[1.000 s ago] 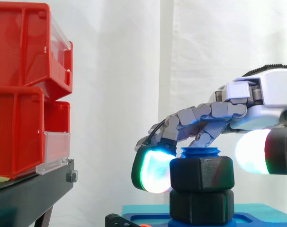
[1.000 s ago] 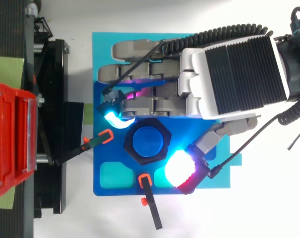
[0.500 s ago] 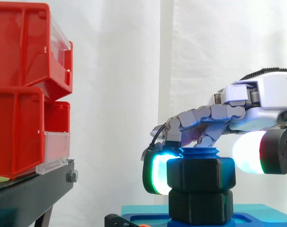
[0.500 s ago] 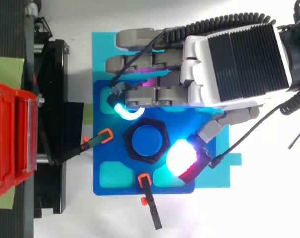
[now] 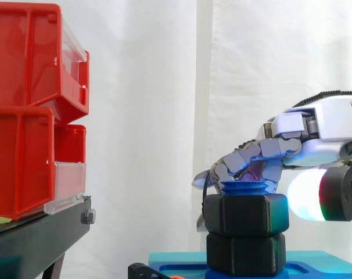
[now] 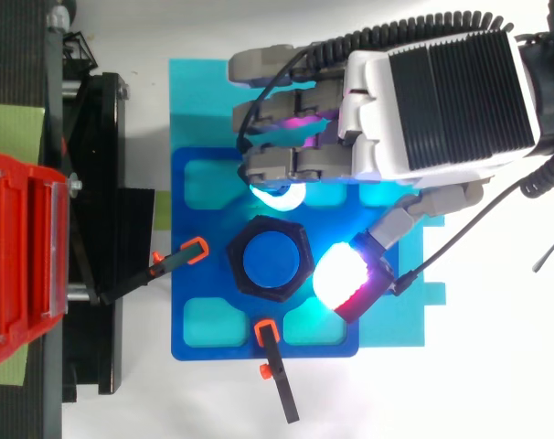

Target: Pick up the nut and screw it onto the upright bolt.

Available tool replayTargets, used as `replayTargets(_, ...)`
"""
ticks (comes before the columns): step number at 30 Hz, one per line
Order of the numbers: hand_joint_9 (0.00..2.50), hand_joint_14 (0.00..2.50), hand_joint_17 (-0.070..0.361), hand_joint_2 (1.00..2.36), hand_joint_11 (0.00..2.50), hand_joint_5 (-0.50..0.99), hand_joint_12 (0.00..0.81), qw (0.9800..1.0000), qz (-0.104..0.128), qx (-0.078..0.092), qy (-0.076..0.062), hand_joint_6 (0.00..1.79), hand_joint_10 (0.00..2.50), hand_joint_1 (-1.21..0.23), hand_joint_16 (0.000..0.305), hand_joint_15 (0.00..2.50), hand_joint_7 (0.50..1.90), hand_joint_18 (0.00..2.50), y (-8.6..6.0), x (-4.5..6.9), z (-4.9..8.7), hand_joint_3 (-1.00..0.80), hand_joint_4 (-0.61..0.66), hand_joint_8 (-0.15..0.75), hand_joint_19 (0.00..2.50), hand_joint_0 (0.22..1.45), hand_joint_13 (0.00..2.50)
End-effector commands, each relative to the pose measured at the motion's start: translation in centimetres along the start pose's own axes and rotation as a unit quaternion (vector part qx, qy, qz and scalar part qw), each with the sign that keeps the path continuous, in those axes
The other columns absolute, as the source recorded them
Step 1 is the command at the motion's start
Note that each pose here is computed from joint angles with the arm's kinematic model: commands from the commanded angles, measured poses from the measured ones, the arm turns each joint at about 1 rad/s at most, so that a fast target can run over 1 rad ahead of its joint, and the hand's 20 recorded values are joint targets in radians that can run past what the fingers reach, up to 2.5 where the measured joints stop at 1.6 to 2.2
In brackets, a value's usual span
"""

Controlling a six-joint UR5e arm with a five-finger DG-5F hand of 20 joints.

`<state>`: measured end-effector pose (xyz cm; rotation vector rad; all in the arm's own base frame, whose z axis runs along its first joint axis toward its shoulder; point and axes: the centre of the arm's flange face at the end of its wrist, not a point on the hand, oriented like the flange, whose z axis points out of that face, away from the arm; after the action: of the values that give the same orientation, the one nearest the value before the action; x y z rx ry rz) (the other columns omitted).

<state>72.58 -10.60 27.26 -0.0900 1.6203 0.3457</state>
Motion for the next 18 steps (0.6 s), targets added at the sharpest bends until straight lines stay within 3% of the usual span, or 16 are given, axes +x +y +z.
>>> replayTargets(1, 1.24, 0.0, 0.048, 1.0, 0.0, 0.09, 0.246, 1.0, 0.0, 0.001, 0.001, 0.5, 0.0, -0.27, 0.021, 0.0, 1.48, 0.3, -0.08, 0.01, -0.06, -0.5, 0.12, 0.205, 0.0, 0.45, 0.7)
replayTargets(3, 1.24, 0.0, 0.048, 1.0, 0.0, 0.08, 0.249, 1.0, 0.0, 0.002, 0.001, 0.5, 0.0, -0.27, 0.022, 0.0, 1.46, 0.29, -0.19, -0.01, -0.1, -0.5, 0.14, 0.215, 0.0, 0.46, 0.69)
replayTargets(8, 1.11, 0.0, 0.061, 1.0, 0.0, 0.01, 0.287, 1.0, 0.0, 0.002, 0.0, 0.5, 0.0, -0.27, 0.027, 0.0, 1.27, 0.13, -0.29, -0.03, -0.15, -0.5, 0.2, 0.249, 0.0, 0.46, 0.56)
replayTargets(10, 0.94, 0.0, 0.071, 1.0, 0.0, -0.06, 0.313, 1.0, 0.0, 0.002, 0.0, 0.5, 0.0, -0.28, 0.031, 0.0, 1.07, 0.01, -0.29, -0.04, -0.13, -0.5, 0.22, 0.249, 0.0, 0.46, 0.44)
replayTargets(14, 0.64, 0.0, 0.088, 1.0, 0.0, -0.16, 0.347, 1.0, 0.001, 0.004, -0.001, 0.5, 0.0, -0.29, 0.039, 0.0, 0.89, 0.0, -0.59, -0.1, -0.26, -0.5, 0.19, 0.251, 0.0, 0.45, 0.22)
replayTargets(18, 0.5, 0.0, 0.093, 1.0, 0.0, -0.19, 0.356, 1.0, 0.002, 0.006, 0.001, 0.5, 0.0, -0.28, 0.041, 0.0, 0.76, 0.0, -0.79, -0.09, -0.4, -0.5, 0.15, 0.251, 0.0, 0.44, 0.14)
